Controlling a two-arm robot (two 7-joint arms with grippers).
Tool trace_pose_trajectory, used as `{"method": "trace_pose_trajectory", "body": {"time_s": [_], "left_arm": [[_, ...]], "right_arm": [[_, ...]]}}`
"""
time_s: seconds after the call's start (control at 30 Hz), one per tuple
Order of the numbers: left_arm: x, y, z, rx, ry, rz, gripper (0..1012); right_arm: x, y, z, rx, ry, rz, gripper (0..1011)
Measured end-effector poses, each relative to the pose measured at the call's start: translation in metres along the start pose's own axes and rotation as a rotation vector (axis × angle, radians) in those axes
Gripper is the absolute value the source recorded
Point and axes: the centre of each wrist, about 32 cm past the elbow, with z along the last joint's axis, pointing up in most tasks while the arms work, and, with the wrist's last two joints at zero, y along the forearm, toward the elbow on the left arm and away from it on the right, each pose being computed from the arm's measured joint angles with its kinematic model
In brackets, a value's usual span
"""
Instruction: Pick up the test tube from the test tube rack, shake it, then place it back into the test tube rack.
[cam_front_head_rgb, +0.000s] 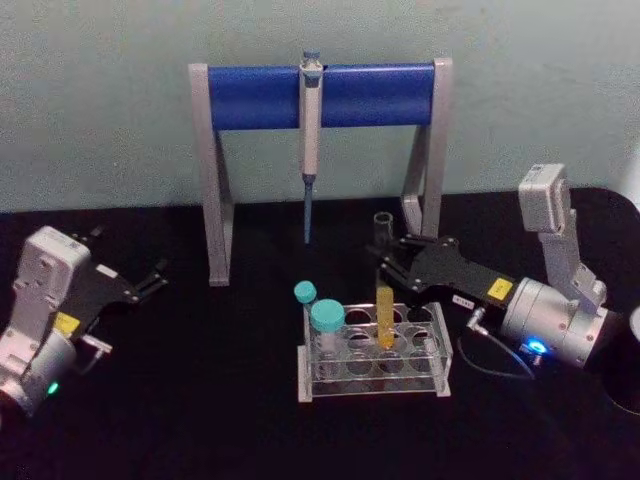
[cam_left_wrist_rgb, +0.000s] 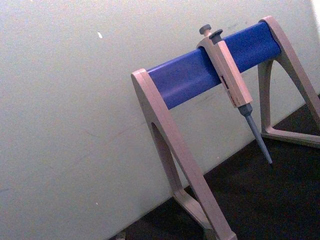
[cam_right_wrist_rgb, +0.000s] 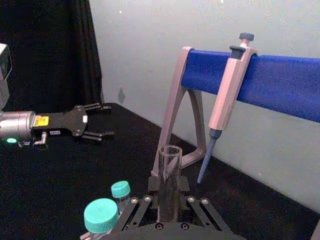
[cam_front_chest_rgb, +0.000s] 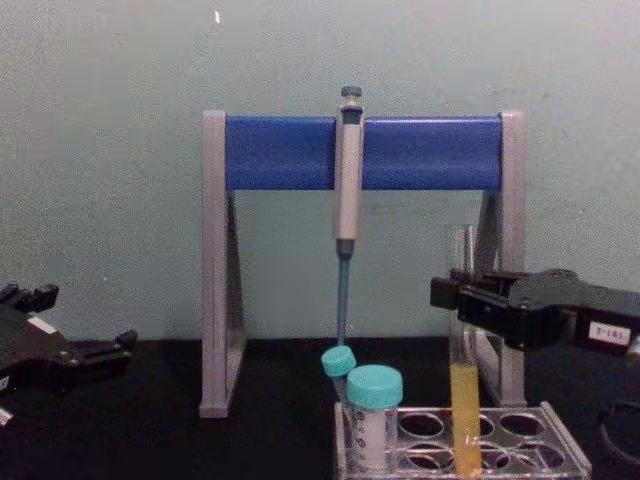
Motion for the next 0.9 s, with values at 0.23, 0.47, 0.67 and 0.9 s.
{"method": "trace_pose_trajectory", "body": {"time_s": [0.23, 0.47, 0.67, 0.9], "left_arm": [[0.0000, 0.0000, 0.0000, 0.000, 0.000, 0.000, 1001], [0.0000, 0.0000, 0.0000, 0.000, 0.000, 0.000, 1001], [0.0000, 0.0000, 0.0000, 0.000, 0.000, 0.000, 1001], [0.0000, 0.0000, 0.0000, 0.000, 0.000, 0.000, 1001]], "right_arm": [[0.0001, 0.0009, -0.0021, -0.015, 0.003, 0.001, 232], [0.0005, 0.0015, -0.0041, -0.031, 0.010, -0.001, 232], [0.0011, 0.0021, -0.0057, -0.043, 0.018, -0.003, 232], [0.0013, 0.0026, -0.0065, -0.050, 0.022, -0.002, 232]]}}
